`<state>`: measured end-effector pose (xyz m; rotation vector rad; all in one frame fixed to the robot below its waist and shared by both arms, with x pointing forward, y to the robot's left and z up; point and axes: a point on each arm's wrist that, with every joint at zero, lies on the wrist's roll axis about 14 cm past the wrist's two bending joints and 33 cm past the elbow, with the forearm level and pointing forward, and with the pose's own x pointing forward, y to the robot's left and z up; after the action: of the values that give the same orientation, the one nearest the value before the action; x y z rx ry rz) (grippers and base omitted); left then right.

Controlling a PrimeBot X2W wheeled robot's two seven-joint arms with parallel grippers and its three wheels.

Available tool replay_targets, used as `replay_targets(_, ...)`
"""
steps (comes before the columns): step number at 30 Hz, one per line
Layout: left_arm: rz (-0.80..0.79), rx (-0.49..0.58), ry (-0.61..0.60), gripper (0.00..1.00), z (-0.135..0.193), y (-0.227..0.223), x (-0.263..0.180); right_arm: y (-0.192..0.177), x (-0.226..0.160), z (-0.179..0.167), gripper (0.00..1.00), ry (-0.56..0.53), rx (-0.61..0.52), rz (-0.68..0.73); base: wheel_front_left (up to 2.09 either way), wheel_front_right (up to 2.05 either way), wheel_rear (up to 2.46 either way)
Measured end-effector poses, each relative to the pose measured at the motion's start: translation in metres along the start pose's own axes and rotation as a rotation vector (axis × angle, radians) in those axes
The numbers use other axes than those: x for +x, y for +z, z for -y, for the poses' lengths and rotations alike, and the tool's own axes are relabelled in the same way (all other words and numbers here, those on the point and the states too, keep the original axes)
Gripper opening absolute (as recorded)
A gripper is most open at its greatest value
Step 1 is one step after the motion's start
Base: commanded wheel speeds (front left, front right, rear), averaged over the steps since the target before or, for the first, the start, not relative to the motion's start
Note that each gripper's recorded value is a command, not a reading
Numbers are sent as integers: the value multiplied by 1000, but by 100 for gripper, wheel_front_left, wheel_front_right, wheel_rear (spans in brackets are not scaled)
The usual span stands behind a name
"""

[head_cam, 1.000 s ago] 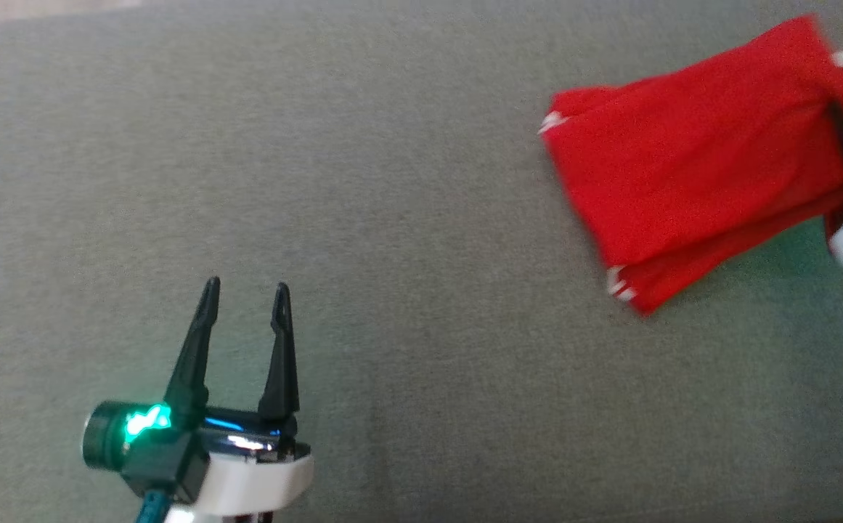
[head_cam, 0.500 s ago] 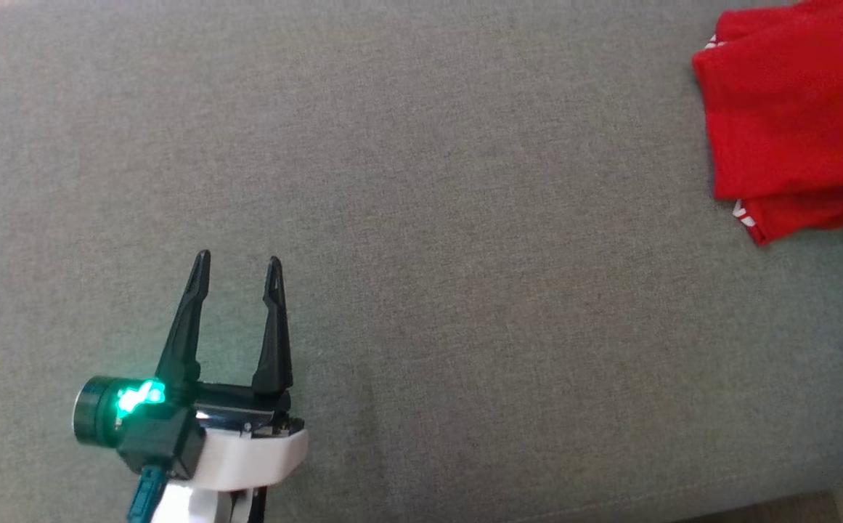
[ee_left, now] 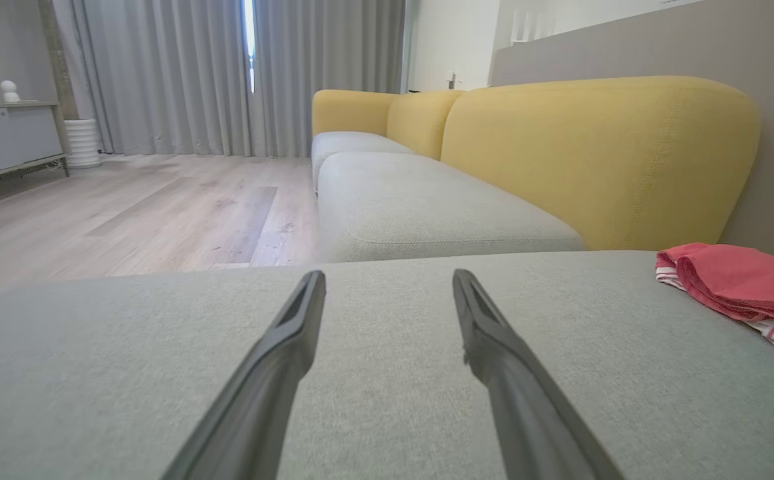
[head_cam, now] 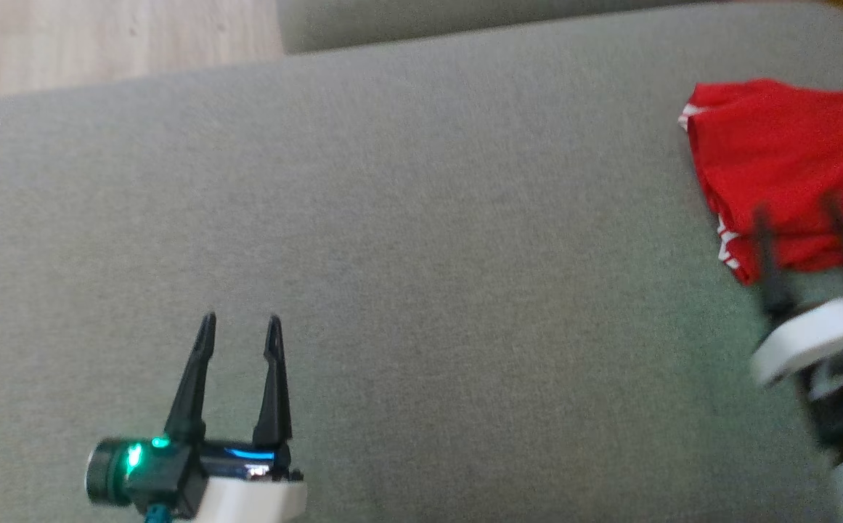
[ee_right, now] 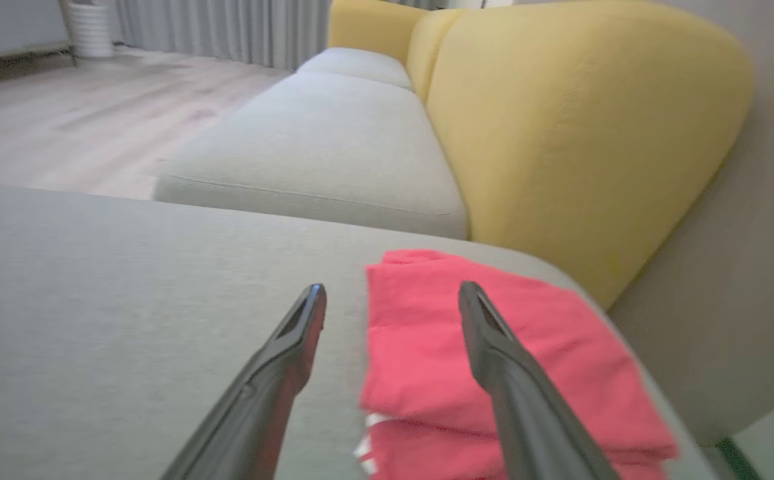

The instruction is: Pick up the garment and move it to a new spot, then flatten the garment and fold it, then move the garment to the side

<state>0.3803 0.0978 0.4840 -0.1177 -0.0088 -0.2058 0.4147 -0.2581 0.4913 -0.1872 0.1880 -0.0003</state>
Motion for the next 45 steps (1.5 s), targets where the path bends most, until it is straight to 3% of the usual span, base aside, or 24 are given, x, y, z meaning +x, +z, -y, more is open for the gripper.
replay_targets(7,-2,-16,66,100,-10,4,-40,-28,-42,-93,100,147,222,69,0,0,0)
replay_targets(12,4,-8,123,100,-19,6,-70,-32,-70,-127,100,218,253,95,0,0,0)
replay_targets(17,28,1,163,100,-27,13,-85,17,-82,-122,100,207,234,263,0,0,0)
replay_targets(23,36,9,193,100,-33,15,-94,-2,-101,-117,100,180,239,217,0,0,0)
replay_targets(39,52,13,213,100,-36,20,-95,4,-103,-116,100,174,248,238,0,0,0)
replay_targets(40,51,13,213,0,-36,20,-95,3,-103,-116,0,174,248,237,0,0,0)
replay_targets(45,-45,11,224,0,-38,-10,-104,-31,-109,-120,0,176,253,128,0,0,0)
